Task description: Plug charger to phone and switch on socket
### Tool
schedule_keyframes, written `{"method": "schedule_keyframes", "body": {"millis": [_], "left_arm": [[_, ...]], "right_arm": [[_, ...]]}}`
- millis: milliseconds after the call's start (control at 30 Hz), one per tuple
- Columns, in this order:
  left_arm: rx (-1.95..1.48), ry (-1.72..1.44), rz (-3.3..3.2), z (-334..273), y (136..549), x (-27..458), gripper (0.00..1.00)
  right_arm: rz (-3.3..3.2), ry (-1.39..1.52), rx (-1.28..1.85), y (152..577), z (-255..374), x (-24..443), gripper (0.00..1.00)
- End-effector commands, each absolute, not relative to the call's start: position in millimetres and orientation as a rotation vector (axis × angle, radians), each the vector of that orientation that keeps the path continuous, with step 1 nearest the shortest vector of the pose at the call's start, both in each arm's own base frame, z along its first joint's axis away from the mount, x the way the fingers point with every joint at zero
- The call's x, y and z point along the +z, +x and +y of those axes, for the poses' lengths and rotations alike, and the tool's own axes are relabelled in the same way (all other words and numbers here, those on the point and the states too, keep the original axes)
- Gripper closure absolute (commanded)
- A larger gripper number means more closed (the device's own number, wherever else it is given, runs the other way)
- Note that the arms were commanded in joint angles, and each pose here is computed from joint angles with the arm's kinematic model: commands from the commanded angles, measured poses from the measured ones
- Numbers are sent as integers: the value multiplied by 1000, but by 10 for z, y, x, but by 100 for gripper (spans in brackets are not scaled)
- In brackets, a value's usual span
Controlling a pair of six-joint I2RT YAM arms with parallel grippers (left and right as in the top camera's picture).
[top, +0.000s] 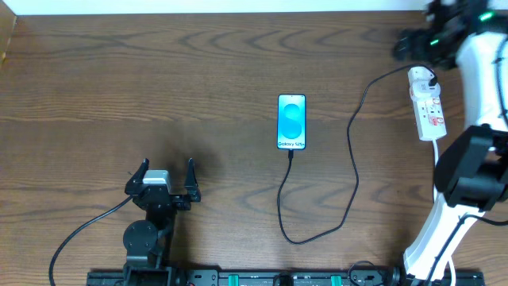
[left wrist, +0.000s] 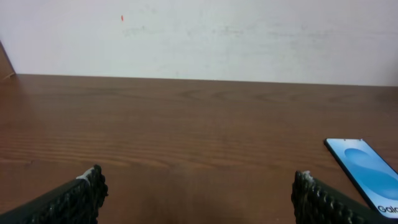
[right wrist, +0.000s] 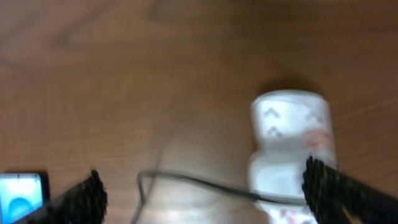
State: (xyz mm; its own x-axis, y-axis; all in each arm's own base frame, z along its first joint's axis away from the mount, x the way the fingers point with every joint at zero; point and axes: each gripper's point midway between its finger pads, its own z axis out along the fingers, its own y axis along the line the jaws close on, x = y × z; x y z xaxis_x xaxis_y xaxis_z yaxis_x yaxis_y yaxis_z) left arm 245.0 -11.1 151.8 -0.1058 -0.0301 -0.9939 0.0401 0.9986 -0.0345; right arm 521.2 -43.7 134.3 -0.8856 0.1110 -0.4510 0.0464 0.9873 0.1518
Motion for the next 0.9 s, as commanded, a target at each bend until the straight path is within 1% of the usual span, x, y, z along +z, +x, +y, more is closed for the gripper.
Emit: {"method": "schedule_keyframes", "body": {"millis": [0, 167, 333, 567, 700, 867], "left_arm": [[-40, 16, 1725, -95, 2438, 1369, 4], [-40, 16, 1725, -95, 2438, 1369, 4], [-40, 16, 1725, -95, 2438, 1369, 4], [-40, 16, 1725, -95, 2438, 1369, 4], [-40, 16, 1725, -95, 2438, 1369, 4], [-40, 16, 1725, -95, 2438, 1369, 3]], "right_arm": [[2655, 32, 206, 5016, -96, 1188, 1], [2579, -58, 210, 4801, 217, 912, 1], [2445, -129, 218, 4603, 442, 874, 1], [2142, -189, 218, 4434, 613, 1230, 1], [1991, -176, 184, 4274, 551, 1581, 1], [1902, -126, 105, 3979, 398, 1867, 1]]}}
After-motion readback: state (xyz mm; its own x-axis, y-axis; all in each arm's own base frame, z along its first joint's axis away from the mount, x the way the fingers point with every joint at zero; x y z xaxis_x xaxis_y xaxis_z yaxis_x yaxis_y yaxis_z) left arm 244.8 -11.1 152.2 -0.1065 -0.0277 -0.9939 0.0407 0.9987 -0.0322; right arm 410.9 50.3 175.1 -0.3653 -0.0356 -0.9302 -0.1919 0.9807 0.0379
